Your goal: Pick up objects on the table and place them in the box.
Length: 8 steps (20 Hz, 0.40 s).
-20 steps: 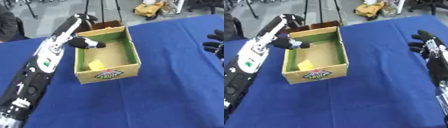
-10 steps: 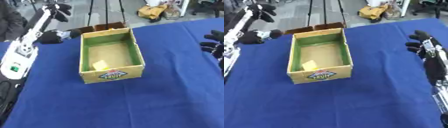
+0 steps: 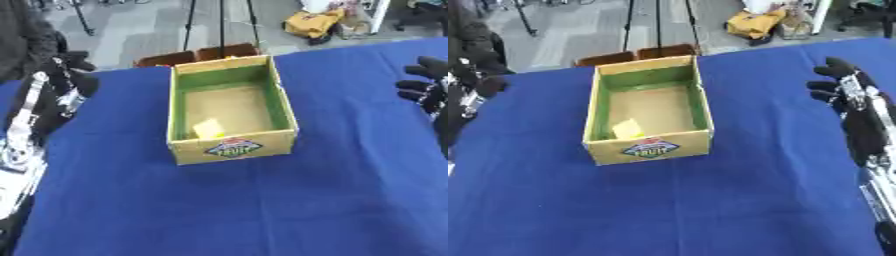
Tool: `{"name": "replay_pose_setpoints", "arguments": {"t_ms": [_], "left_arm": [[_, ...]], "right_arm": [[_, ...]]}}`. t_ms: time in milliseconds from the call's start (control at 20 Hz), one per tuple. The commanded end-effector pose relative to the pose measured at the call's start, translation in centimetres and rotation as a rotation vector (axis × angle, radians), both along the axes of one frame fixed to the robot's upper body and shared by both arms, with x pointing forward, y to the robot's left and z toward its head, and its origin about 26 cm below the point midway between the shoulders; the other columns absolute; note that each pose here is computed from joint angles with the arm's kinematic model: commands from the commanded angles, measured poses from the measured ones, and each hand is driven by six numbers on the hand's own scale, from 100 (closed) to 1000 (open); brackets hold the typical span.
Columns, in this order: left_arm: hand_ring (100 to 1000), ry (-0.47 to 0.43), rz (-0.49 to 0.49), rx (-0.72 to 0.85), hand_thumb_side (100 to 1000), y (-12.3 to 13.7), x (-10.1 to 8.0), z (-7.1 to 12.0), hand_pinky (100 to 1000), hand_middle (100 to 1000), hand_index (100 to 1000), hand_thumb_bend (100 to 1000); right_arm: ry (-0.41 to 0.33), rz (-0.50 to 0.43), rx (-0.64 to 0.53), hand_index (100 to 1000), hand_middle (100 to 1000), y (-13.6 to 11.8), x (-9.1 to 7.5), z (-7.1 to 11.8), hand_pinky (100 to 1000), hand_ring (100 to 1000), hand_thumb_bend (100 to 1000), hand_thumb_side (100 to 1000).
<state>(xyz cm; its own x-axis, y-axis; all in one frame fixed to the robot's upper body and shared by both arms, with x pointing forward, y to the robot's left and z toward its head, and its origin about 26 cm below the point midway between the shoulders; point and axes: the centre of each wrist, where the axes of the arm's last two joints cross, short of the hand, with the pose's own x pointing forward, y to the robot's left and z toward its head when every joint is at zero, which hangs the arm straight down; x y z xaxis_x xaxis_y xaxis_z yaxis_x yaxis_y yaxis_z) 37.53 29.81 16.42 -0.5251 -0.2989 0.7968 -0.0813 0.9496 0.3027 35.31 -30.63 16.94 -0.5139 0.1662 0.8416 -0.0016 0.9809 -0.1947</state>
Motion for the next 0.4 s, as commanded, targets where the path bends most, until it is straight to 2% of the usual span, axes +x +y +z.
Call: {"name": "replay_pose_setpoints", "arguments": {"t_ms": [50, 400], "left_arm": [[602, -0.051, 0.003, -0.053, 700, 0.1, -0.7, 1.1, 644, 640, 814, 775], [596, 0.000, 0.023, -0.116, 733, -0.2, -1.2, -0.7, 633, 633, 810, 754]], "right_arm": [[-0.031, -0.008, -0.008, 903, 795, -0.4, -0.1, 1.1, 808, 766, 155, 803], [-0.029, -0.006, -0.009, 903, 794, -0.3, -0.1, 1.1, 808, 766, 149, 804]]}}
